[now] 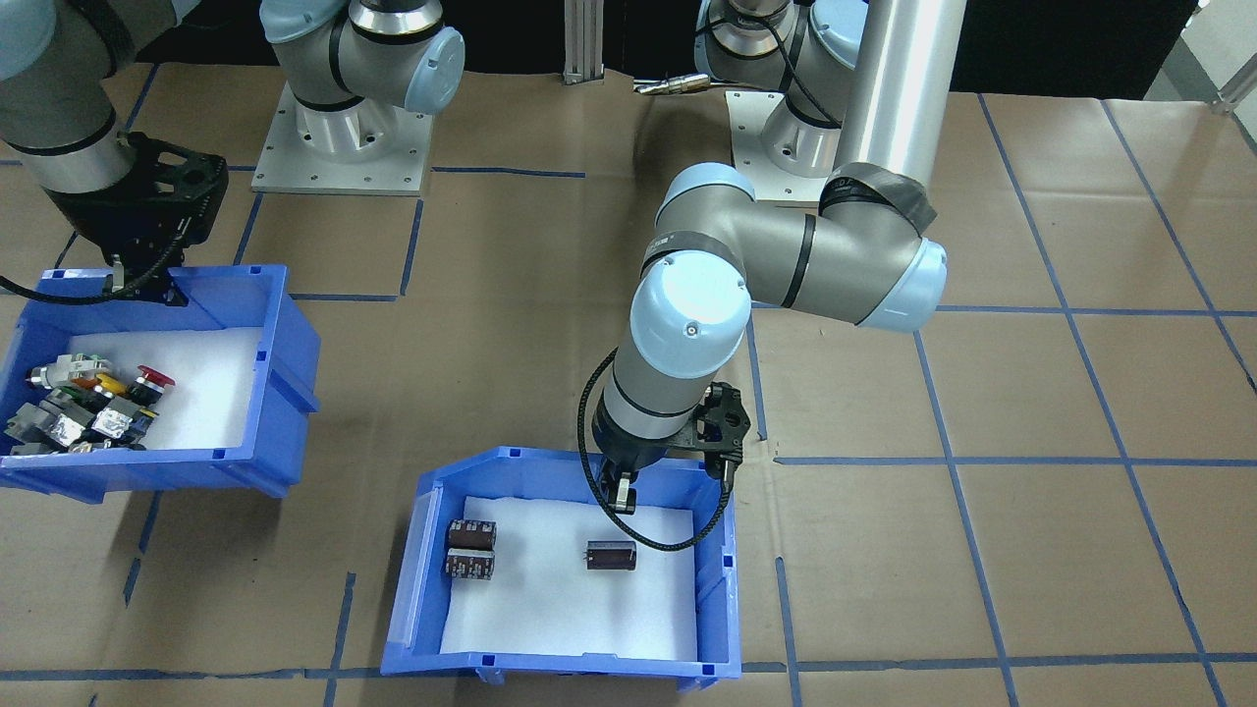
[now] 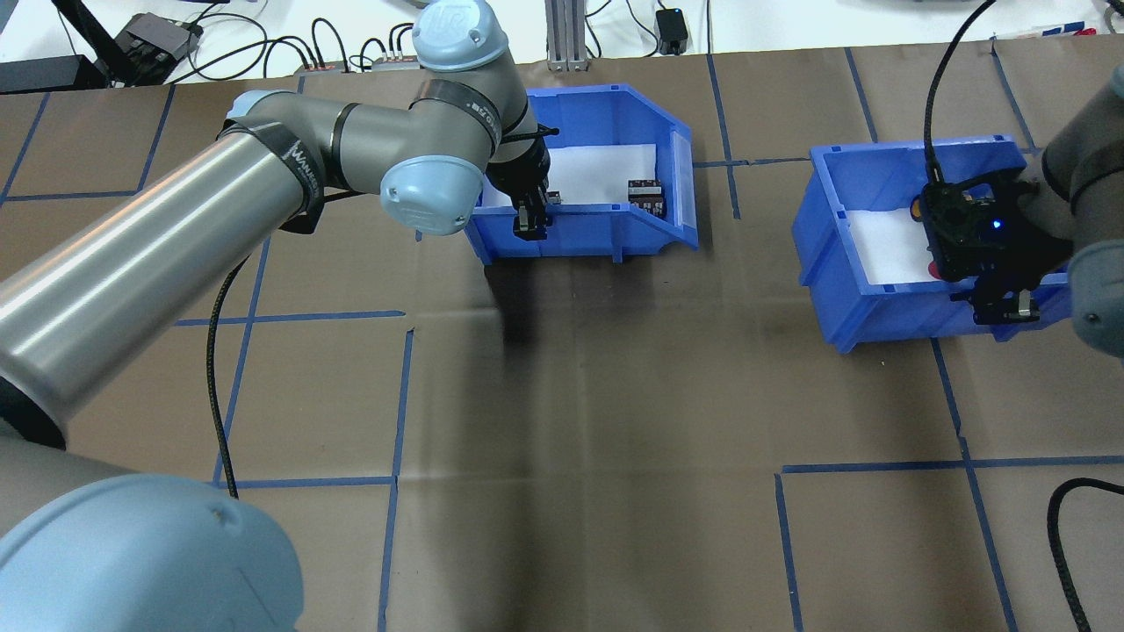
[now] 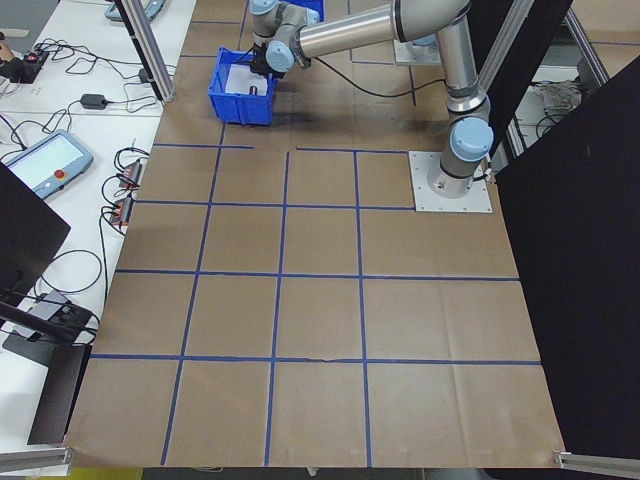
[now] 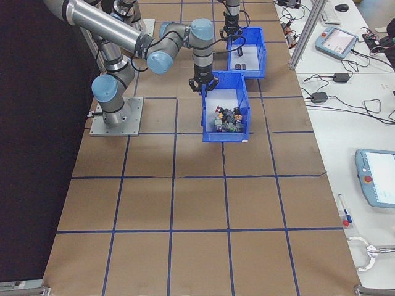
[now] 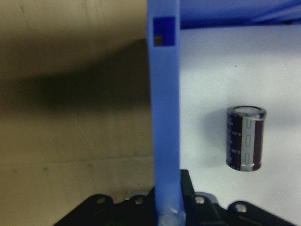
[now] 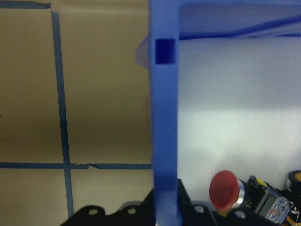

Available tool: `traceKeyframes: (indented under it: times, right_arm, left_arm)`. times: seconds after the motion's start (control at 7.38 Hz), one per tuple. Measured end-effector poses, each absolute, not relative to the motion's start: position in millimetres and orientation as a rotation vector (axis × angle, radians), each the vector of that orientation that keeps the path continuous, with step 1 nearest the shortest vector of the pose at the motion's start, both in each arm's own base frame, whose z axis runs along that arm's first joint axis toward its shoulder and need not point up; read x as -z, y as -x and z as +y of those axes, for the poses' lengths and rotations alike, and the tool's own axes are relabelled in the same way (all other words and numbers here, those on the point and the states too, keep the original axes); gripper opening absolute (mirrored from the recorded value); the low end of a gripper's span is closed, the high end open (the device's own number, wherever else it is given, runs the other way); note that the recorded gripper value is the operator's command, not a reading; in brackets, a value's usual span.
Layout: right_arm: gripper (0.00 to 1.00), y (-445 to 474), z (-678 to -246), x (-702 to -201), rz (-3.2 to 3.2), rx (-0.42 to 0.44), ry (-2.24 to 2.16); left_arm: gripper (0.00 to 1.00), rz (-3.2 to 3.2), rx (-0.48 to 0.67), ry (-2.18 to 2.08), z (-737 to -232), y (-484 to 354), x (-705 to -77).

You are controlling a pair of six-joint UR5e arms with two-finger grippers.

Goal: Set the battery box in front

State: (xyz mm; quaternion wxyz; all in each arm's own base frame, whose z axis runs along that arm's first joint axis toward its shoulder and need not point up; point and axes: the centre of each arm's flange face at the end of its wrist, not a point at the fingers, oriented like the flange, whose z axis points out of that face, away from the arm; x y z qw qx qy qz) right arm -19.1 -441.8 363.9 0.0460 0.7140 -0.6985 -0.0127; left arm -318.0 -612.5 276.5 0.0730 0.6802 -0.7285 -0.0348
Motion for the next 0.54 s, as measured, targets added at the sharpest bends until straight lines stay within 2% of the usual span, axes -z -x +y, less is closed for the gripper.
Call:
traceKeyframes:
  times: [0.54]
  right_arm:
    - [0.0,-2,-383,-347,-2.141,0.051,-2.183]
  left_arm:
    - [0.01,-2.13,0.133,-2.128,-597,336,-270]
